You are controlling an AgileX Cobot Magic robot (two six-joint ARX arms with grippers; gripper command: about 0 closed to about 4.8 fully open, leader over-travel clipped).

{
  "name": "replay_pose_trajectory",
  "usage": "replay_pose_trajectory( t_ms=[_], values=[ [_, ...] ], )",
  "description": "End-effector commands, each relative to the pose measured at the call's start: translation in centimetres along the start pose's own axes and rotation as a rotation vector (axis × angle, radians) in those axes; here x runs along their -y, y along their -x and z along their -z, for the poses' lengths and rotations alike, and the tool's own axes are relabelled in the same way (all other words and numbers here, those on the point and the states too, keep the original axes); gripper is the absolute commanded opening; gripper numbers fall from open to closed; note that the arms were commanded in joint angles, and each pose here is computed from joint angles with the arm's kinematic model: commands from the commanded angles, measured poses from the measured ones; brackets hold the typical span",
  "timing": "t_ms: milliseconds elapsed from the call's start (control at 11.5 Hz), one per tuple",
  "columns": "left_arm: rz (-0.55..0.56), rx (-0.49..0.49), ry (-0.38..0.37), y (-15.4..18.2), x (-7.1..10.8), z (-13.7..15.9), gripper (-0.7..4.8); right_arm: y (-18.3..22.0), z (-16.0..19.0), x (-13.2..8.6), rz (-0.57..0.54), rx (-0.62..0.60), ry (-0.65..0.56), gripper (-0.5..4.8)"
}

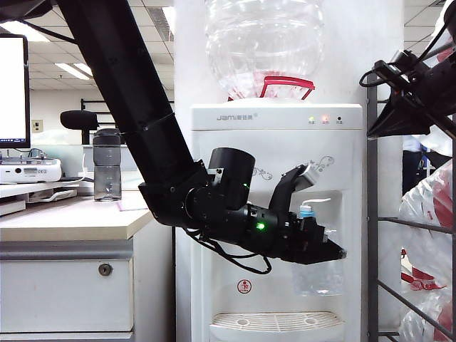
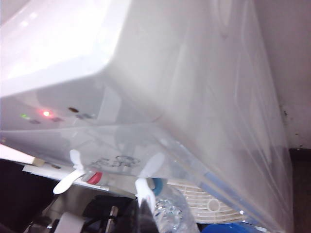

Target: Pick up the plastic mug from the left desk, go to the cold water outlet of the water dispenser, press the vertical switch to get some water, then put the mug back on the desk.

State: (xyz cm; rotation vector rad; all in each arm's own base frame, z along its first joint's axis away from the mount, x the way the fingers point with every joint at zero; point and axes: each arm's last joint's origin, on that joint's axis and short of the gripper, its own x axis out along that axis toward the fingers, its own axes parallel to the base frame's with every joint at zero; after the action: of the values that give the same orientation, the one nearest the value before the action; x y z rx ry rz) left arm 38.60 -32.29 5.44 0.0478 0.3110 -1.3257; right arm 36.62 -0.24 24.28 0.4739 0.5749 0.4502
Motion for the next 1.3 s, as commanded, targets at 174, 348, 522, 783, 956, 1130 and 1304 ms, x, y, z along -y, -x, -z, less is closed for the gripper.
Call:
replay_pose_trajectory(
  t_ms=[174, 348, 522, 783, 956, 1130, 1304],
  values=[
    [0.032, 0.065, -0.068, -0.24, 0.51, -1.42, -0.06, 0.15, -0.27, -0.26, -0.015, 0.013, 0.011, -0.06],
    [0.031, 0.065, -0.068, -0.25, 0.50, -1.44, -0.06, 0.15, -0.26, -0.28, -0.016, 0.012, 0.011, -0.06],
    [0.027, 0.065, -0.067, -0.24, 0.48, -1.44, -0.06, 0.15, -0.26, -0.28, -0.016, 0.012, 0.011, -0.06],
    [0.011, 0.064, -0.058, -0.23, 0.41, -1.45, -0.06, 0.15, -0.27, -0.28, -0.016, 0.013, 0.012, -0.06],
    [0.005, 0.064, -0.047, -0.22, 0.38, -1.45, -0.06, 0.15, -0.26, -0.28, -0.016, 0.012, 0.011, -0.06],
    [0.004, 0.063, -0.042, -0.20, 0.34, -1.43, -0.06, 0.15, -0.26, -0.28, -0.016, 0.013, 0.012, -0.06],
    [-0.012, 0.054, -0.022, -0.25, 0.25, -1.46, -0.06, 0.15, -0.27, -0.28, -0.016, 0.013, 0.011, -0.06]
  ],
)
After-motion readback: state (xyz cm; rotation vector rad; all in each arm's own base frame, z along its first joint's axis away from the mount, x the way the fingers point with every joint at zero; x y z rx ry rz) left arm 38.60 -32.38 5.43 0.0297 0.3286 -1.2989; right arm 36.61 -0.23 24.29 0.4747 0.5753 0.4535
